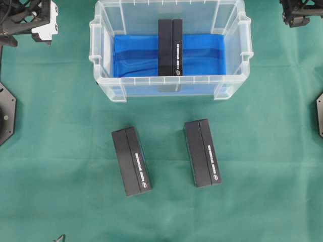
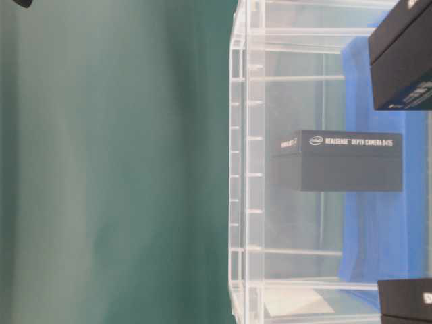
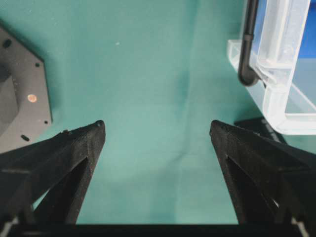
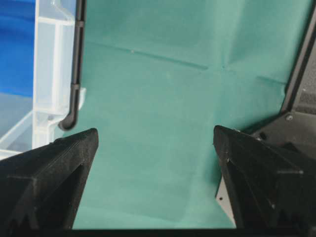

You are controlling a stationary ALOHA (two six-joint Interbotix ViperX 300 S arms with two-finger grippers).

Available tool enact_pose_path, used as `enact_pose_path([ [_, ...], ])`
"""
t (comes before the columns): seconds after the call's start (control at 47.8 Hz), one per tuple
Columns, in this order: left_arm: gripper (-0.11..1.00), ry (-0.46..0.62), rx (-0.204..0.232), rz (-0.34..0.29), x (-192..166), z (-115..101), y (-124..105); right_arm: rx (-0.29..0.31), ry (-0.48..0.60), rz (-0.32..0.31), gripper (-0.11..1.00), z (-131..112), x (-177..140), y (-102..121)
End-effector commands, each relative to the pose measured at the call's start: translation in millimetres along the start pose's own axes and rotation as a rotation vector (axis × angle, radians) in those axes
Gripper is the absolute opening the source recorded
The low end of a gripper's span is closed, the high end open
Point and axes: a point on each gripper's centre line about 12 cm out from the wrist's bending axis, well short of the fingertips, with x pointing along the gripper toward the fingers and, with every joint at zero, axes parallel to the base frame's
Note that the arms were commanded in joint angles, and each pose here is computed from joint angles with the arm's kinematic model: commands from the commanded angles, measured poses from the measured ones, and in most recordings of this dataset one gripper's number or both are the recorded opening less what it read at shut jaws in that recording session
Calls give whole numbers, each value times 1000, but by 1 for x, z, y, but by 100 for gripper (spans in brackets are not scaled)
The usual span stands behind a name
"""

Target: Take the box out of the case with both arms.

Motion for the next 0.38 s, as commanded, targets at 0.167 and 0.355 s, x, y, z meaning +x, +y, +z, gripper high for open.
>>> enact_pose_path([
  [0.167, 91, -12, -9, -19, -6, 3, 0, 9, -11, 19, 93, 2, -5, 0],
  [0.355, 91, -9, -6, -21, -6, 3, 0, 10, -3, 20, 93, 2, -4, 0],
])
